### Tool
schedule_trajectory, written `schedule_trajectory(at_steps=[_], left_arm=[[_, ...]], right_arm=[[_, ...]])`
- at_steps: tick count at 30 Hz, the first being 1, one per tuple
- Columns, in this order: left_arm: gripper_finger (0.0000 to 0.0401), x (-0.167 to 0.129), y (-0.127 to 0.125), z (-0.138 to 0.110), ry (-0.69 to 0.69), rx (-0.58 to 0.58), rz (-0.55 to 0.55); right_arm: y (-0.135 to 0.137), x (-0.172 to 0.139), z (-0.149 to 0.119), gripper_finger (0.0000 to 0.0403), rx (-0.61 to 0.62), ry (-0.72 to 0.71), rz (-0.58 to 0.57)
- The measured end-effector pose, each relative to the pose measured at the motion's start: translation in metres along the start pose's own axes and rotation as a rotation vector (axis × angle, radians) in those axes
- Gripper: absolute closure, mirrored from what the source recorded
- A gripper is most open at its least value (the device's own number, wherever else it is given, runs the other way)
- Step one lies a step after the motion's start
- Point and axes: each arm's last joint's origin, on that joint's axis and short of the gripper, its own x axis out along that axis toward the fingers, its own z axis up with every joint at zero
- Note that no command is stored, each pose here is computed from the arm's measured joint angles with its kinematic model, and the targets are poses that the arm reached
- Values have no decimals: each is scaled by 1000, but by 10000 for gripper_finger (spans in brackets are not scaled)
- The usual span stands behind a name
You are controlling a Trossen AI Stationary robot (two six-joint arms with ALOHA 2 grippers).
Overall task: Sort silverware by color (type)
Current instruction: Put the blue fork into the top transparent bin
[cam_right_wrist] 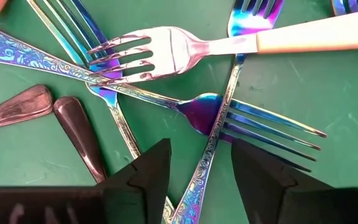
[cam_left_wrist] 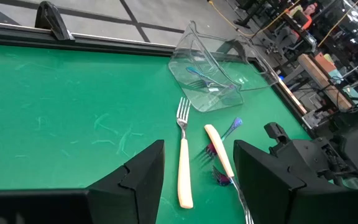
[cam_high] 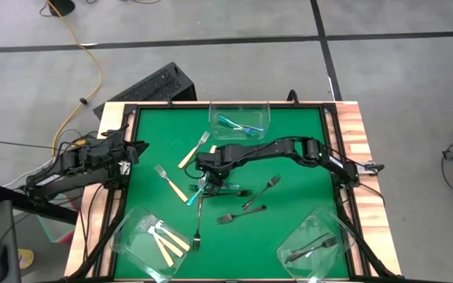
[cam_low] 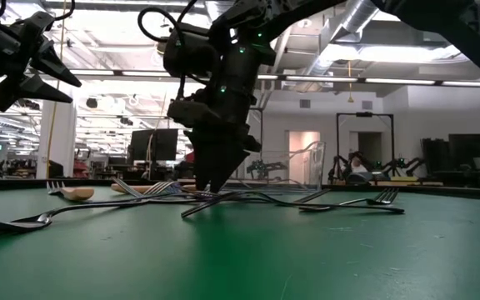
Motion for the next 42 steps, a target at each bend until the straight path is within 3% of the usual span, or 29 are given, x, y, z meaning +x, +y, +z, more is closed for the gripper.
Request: schedule_trajectory(at_steps=[15, 24, 28, 35, 42], left_arm=[[225, 0, 0, 0, 0, 0, 0], [225, 0, 0, 0, 6, 5, -2], [225, 0, 0, 0, 5, 5, -2], [225, 0, 0, 0, 5, 4, -2], [225, 0, 0, 0, 5, 4, -2]], right_arm=[[-7, 0, 3, 216, 12, -17, -55], [-2, 28, -7, 219, 0, 75, -40], [-3, 29, -8, 253, 12, 82, -47], [-6, 29, -10, 380, 26, 112, -66], [-5, 23, -9, 395, 12, 131, -69]])
